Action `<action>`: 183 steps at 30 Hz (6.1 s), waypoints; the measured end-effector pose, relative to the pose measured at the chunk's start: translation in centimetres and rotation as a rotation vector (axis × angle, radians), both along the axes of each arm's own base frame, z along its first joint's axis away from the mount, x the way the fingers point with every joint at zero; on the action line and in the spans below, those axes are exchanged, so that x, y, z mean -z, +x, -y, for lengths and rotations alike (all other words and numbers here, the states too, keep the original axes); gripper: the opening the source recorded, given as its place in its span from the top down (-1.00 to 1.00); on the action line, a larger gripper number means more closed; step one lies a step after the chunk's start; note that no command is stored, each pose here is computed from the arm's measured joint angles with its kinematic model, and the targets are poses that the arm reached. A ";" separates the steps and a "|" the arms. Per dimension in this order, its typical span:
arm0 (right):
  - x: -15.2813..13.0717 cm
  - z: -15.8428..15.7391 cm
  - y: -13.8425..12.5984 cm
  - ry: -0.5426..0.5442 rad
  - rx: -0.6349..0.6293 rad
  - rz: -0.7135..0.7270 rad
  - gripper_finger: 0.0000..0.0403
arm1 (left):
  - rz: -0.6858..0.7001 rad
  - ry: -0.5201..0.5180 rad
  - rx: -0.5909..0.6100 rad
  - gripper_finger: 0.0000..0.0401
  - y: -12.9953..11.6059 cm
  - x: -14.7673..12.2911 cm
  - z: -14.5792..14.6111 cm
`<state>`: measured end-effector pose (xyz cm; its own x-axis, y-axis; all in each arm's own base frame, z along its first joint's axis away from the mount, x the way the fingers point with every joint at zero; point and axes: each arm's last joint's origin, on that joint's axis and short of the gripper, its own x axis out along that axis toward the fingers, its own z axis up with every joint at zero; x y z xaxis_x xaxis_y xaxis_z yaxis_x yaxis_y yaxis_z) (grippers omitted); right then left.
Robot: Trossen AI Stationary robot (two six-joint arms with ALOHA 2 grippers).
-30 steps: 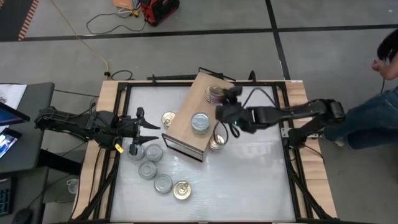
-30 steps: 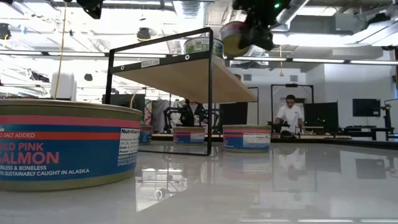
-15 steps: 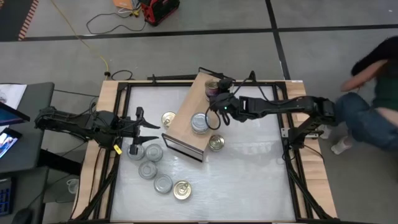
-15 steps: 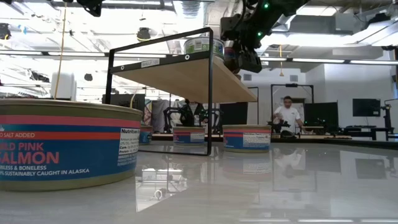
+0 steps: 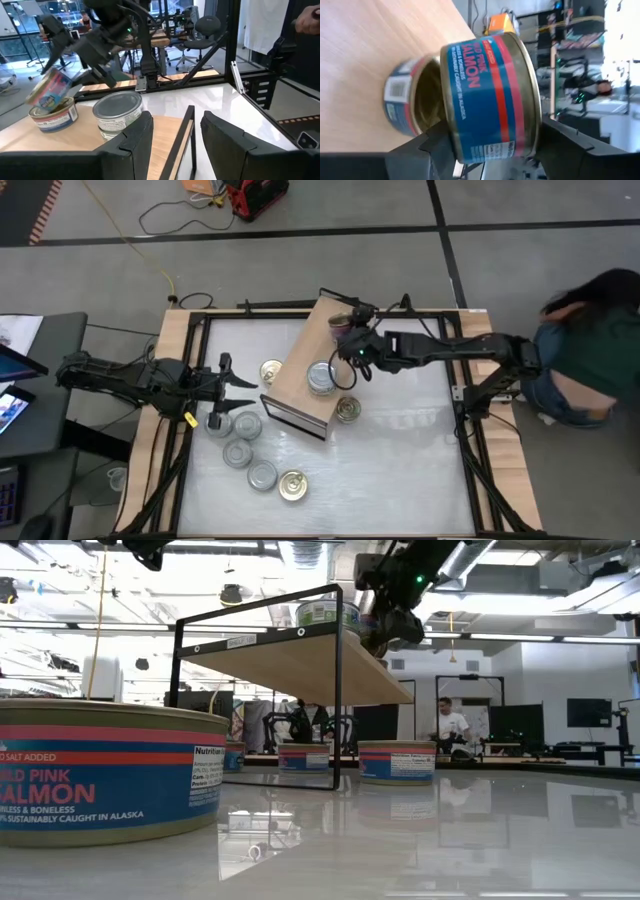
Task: Stack canned seafood by type on shelf
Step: Stack the blue tuna can on top of the other blue tuna can
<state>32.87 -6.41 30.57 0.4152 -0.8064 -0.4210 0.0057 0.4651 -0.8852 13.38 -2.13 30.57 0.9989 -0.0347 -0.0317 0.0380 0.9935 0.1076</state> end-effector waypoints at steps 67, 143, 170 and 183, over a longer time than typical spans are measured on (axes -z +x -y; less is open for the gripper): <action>12.4 -5.6 -5.5 1.308 0.576 0.561 -0.09 | -0.010 -0.064 0.065 0.20 0.0 0.1 0.2; 13.2 -14.4 -7.1 0.820 0.360 0.174 -0.13 | -0.008 -0.062 0.003 0.20 0.0 0.1 0.0; -1.0 -8.9 -4.5 -0.175 0.064 0.109 -0.08 | 0.004 -0.124 -0.010 0.20 0.0 -0.1 0.0; -3.0 -2.3 -2.3 -0.168 -0.054 0.096 -0.13 | 0.002 -0.047 -0.009 0.20 0.0 0.0 0.0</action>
<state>30.56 -4.12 33.54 0.4913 -0.8376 -0.2387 0.0728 0.3126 -0.9471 13.39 -2.11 30.60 0.9992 -0.0270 -0.0284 0.0287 0.9977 0.0609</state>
